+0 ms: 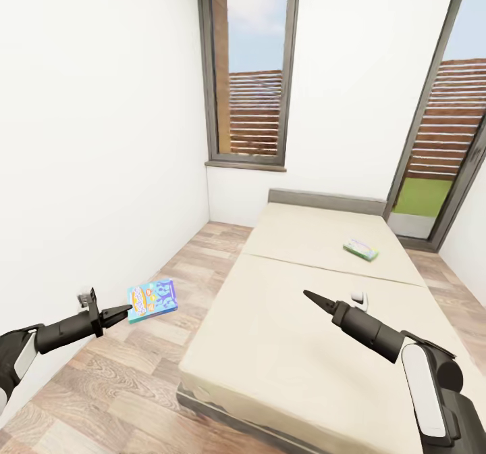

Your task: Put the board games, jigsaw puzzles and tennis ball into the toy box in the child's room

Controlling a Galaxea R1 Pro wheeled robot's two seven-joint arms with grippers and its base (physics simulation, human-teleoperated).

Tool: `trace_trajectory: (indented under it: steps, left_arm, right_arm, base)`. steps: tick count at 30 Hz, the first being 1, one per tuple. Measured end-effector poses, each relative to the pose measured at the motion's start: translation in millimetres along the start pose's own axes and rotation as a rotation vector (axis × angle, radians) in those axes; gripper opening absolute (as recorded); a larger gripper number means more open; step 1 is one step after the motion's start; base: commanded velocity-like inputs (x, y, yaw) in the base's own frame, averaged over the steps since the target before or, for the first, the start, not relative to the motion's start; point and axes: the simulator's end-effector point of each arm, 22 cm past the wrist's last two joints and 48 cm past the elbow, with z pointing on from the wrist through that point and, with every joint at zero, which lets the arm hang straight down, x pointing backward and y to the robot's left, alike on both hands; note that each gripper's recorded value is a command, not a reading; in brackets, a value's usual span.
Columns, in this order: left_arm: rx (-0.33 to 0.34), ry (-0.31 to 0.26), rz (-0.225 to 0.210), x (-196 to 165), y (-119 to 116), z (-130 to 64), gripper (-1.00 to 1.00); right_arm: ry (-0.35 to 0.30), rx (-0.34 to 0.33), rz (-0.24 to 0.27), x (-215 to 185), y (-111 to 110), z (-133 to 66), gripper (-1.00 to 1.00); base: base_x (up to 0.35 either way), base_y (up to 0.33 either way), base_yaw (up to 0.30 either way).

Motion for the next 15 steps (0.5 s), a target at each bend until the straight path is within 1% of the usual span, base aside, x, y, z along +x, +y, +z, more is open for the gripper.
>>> trace_trajectory:
  steps: [7, 10, 15]
  left_arm:
    - [0.001, 0.001, 0.000, -4, -11, -0.4, -1.00]
    - [0.003, 0.000, -0.001, -6, -15, -0.6, -1.00]
    - [0.003, 0.000, -0.002, -8, -23, -1.4, -1.00]
  right_arm:
    - [0.000, 0.000, 0.000, -8, 8, -0.4, 1.00]
    - [0.000, -0.001, 0.000, -11, 12, -0.7, 1.00]
    - [0.000, 0.000, 0.000, -16, 18, -1.0, 1.00]
  base:
    - [0.000, 0.000, 0.264]
    - [0.000, 0.000, 0.080]
    - [0.000, 0.000, 0.013]
